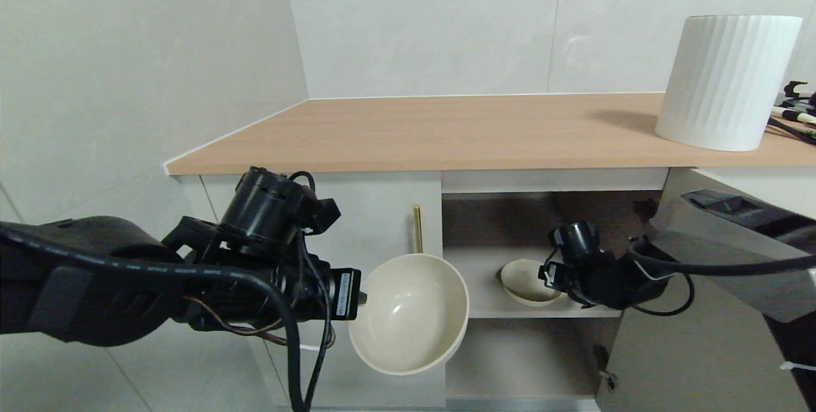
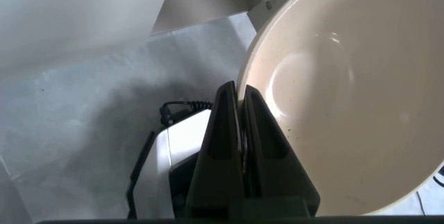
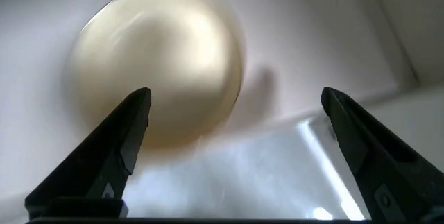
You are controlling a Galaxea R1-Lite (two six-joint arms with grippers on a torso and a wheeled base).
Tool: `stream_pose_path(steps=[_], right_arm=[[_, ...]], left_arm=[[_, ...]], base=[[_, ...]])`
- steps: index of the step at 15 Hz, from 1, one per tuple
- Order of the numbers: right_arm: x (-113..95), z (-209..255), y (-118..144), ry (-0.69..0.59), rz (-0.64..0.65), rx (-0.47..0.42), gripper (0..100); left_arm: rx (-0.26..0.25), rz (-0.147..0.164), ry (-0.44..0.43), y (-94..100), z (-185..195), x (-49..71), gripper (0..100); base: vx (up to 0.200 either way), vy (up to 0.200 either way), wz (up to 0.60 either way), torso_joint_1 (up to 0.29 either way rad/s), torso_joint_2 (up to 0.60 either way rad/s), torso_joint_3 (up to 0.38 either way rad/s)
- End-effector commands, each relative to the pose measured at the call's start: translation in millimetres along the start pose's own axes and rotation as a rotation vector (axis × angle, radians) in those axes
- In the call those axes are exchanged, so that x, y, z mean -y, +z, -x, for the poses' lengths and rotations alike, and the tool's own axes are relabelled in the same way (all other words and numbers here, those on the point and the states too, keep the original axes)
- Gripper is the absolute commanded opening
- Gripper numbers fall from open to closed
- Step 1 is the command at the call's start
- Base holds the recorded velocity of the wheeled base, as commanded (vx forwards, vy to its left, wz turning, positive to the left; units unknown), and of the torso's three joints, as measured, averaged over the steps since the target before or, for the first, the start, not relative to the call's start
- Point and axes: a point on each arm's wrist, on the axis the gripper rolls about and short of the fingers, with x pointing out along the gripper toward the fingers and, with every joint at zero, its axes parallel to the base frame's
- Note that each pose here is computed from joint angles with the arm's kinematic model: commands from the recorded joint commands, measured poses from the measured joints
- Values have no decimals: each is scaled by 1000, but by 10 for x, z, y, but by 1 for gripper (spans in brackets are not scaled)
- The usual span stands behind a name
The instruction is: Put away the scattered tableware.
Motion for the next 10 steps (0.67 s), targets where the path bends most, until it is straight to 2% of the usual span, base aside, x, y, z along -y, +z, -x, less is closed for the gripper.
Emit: stream_pose_path(steps=[1,3,4,5,7,8,10], right_arm=[[-18,919,167,182,25,-1,100],[-22,1464,231,306,75,-47,100],[-31,1594,241,328,89,-57,100],[-56,1928,233,395,128,-99,100],[-73,2271,193,518,174,-163,100],[-118,2413,94,596,217,-224,100],[-215,2497,-96,633,279,-272,100]], left_arm=[[-58,-36,87,-116,-283,74,0],[-86,-57,140,-186,-443,104,0],[-92,-61,150,-201,-472,109,0],[-106,-71,178,-230,-553,112,0],[-122,-81,195,-260,-634,124,0],[-137,-94,194,-298,-680,159,0],[-145,-105,189,-328,-699,198,0]], base=[[0,0,0,0,0,0],[0,0,0,0,0,0],[0,0,0,0,0,0],[0,0,0,0,0,0],[0,0,0,0,0,0],[0,0,0,0,0,0],[0,0,0,0,0,0]])
